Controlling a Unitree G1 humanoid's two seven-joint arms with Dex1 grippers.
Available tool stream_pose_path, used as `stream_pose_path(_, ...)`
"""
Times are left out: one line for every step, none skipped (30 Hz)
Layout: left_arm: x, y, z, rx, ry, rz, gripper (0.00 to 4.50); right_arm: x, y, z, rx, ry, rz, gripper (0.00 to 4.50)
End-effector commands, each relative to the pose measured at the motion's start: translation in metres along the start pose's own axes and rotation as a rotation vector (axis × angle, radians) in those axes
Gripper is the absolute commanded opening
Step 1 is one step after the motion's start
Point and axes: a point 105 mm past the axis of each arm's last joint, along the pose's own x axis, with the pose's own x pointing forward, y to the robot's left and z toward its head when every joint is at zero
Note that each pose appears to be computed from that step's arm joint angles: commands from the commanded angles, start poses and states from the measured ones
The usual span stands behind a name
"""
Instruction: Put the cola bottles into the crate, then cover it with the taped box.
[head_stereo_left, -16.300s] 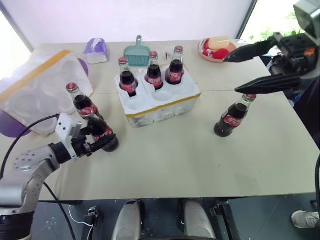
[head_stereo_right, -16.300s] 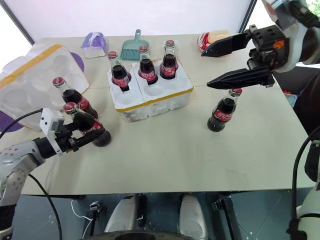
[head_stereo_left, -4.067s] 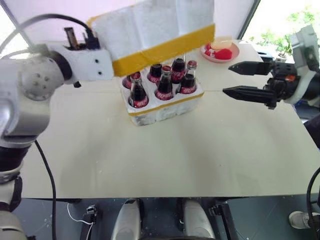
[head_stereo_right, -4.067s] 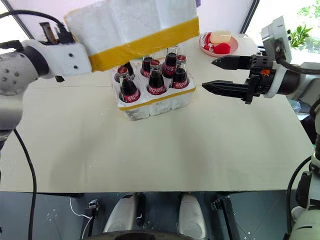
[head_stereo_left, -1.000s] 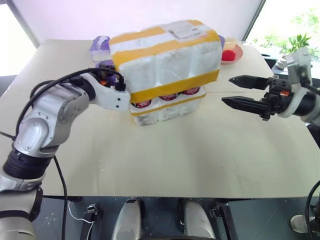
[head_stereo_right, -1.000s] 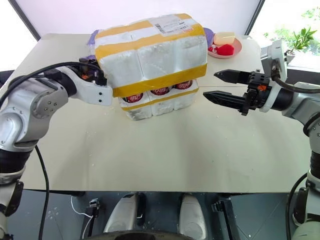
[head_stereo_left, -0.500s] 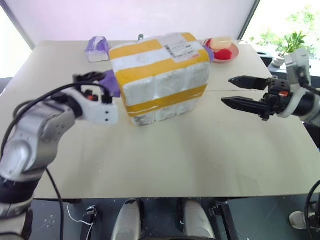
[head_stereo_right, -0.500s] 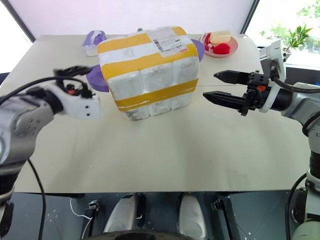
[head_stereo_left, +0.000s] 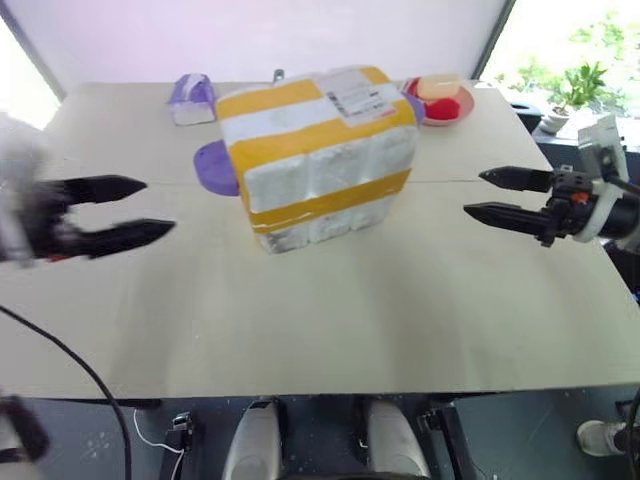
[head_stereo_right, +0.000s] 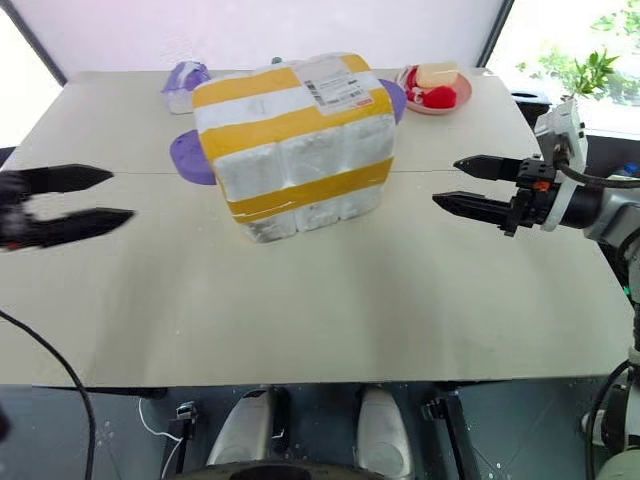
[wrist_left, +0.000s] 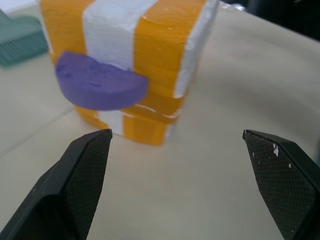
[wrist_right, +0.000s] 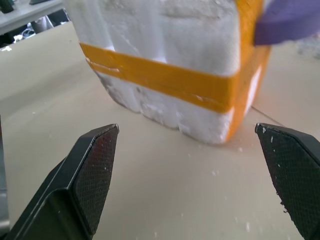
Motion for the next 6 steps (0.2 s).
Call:
stream_pose_path(-0.014,-0.002,-0.009,-0.019,0.079,-0.080,4.39,-0.005,0.003,0.015,-0.068,-0.009,0.018,4.50)
stream_pose_path(-0.016,0.002,-0.012,-0.007,0.102,-0.076,4.39,-0.006,0.002,0.014,-0.069,-0.001,0.015,4.50)
stream_pose_path(-0.017,0.005,-0.014,0.000,0.116,-0.070,4.39,-0.006,0.001,0.014,-0.070,0.004,0.012,4.50)
stream_pose_path(-0.018,0.010,-0.015,0.010,0.130,-0.060,4.39,-0.006,0.002,0.013,-0.071,0.007,0.012,4.50)
stream_pose_path(-0.019,0.013,-0.016,0.024,0.145,-0.054,4.39,-0.006,0.002,0.013,-0.072,0.008,0.013,4.50)
stream_pose_path(-0.019,0.017,-0.018,0.040,0.159,-0.046,4.39,-0.006,0.002,0.014,-0.073,0.008,0.015,4.50)
